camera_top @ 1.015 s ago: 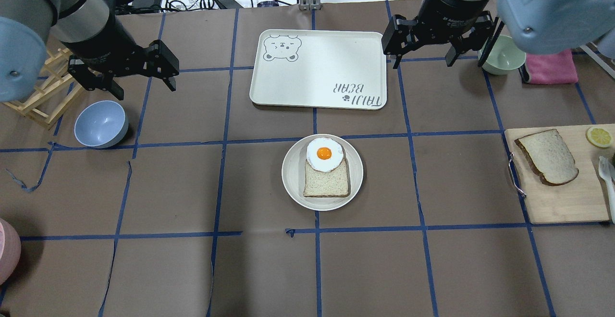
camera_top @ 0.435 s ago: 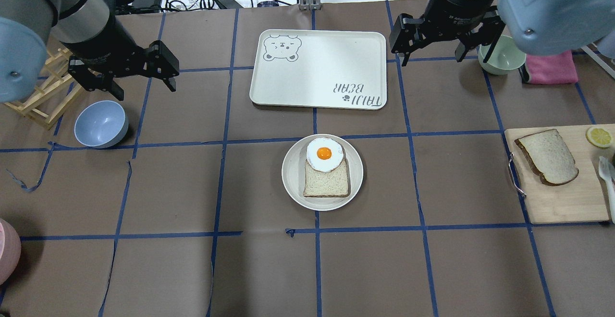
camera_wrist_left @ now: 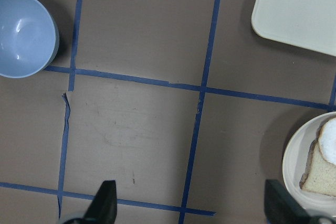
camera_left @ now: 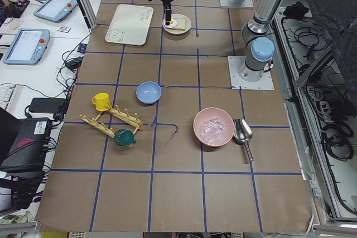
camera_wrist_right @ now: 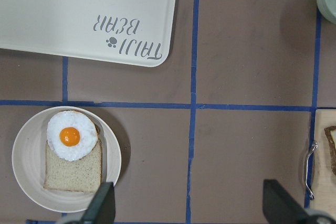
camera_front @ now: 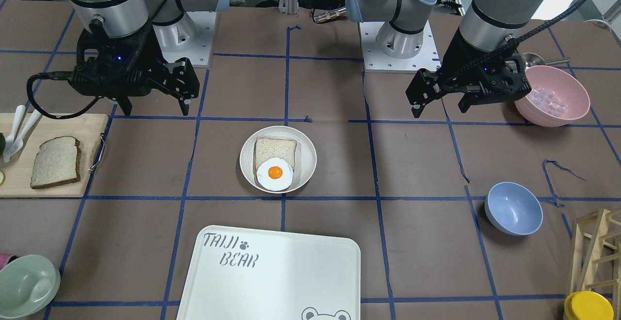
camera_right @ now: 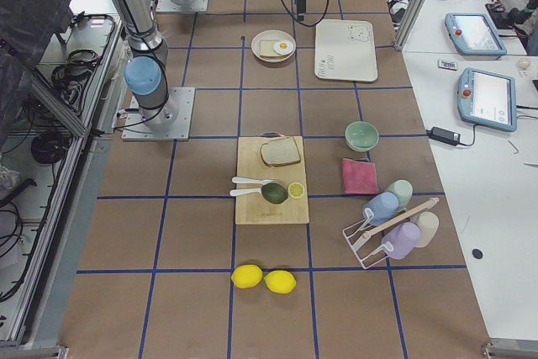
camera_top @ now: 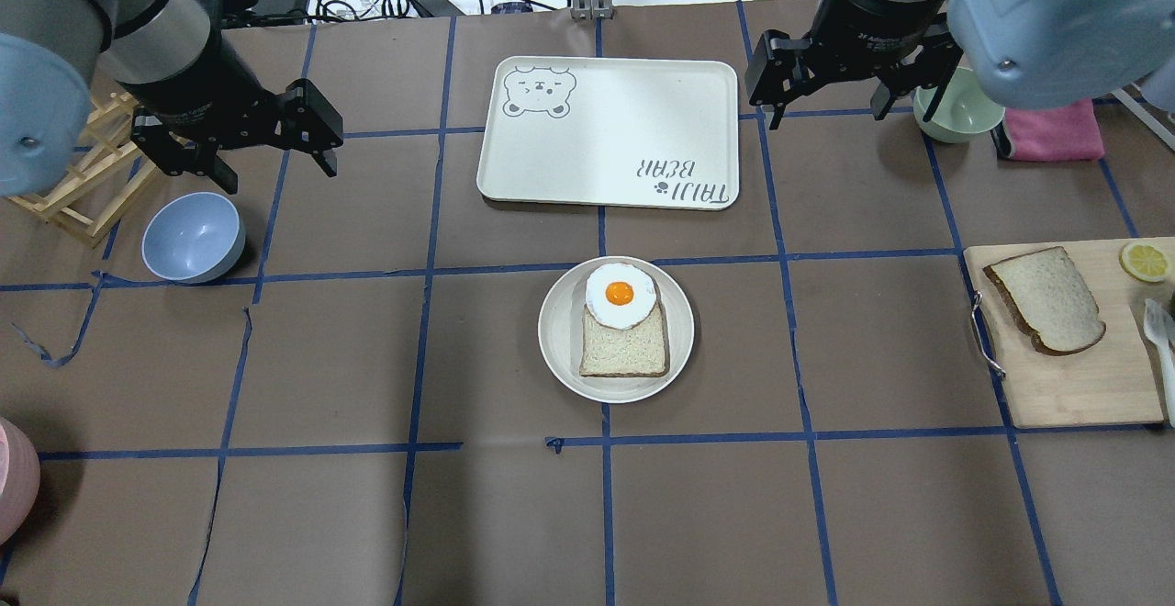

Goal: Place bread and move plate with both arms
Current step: 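Move the right gripper toward the wooden cutting board with bread, then lower the right gripper onto the bread slice on the board and grasp it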

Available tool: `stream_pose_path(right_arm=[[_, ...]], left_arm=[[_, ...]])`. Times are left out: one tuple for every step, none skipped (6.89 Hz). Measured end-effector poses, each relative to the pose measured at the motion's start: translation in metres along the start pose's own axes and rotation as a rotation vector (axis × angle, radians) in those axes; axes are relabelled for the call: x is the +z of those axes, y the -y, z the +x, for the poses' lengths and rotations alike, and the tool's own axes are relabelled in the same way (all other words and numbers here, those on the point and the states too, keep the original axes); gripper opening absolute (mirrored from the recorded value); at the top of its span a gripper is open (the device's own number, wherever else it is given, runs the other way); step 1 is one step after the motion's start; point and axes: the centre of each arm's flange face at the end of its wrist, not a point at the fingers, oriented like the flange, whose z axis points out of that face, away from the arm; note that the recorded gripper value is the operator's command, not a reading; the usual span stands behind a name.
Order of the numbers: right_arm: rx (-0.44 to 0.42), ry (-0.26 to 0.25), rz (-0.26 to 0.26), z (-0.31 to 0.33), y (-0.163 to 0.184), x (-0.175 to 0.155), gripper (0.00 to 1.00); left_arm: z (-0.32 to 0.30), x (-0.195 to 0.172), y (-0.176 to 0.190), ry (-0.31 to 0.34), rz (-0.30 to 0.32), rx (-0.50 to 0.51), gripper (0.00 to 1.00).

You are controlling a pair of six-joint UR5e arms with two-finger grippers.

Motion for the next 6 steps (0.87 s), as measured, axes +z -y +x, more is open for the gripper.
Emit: stream_pose_path(right_arm=[[-0.001, -0.002, -0.017, 0.000, -0.002, 0.002, 1.00], [0.001, -0.004, -0.044, 0.002, -0.005, 0.004, 1.00], [0.008, -0.003, -0.056, 0.006, -0.006, 0.004, 1.00], [0.019, -0.002, -0.056, 0.009, -0.006, 0.004, 1.00], [0.032, -0.004, -0.055, 0.016, -0.004, 0.004, 1.00], [0.045, -0.017, -0.069, 0.026, -0.003, 0.009, 0.98]], left_arm=[[0.000, 0.000, 0.000, 0.001, -0.001, 0.000, 1.00], [0.000, 0.001, 0.000, 0.001, -0.002, 0.001, 1.00], [0.000, 0.001, 0.000, 0.001, -0.002, 0.001, 1.00], [0.000, 0.000, 0.000, 0.001, -0.001, 0.001, 1.00], [0.000, 0.001, 0.000, 0.001, -0.003, 0.001, 1.00], [0.000, 0.002, -0.001, 0.002, -0.007, 0.001, 1.00]])
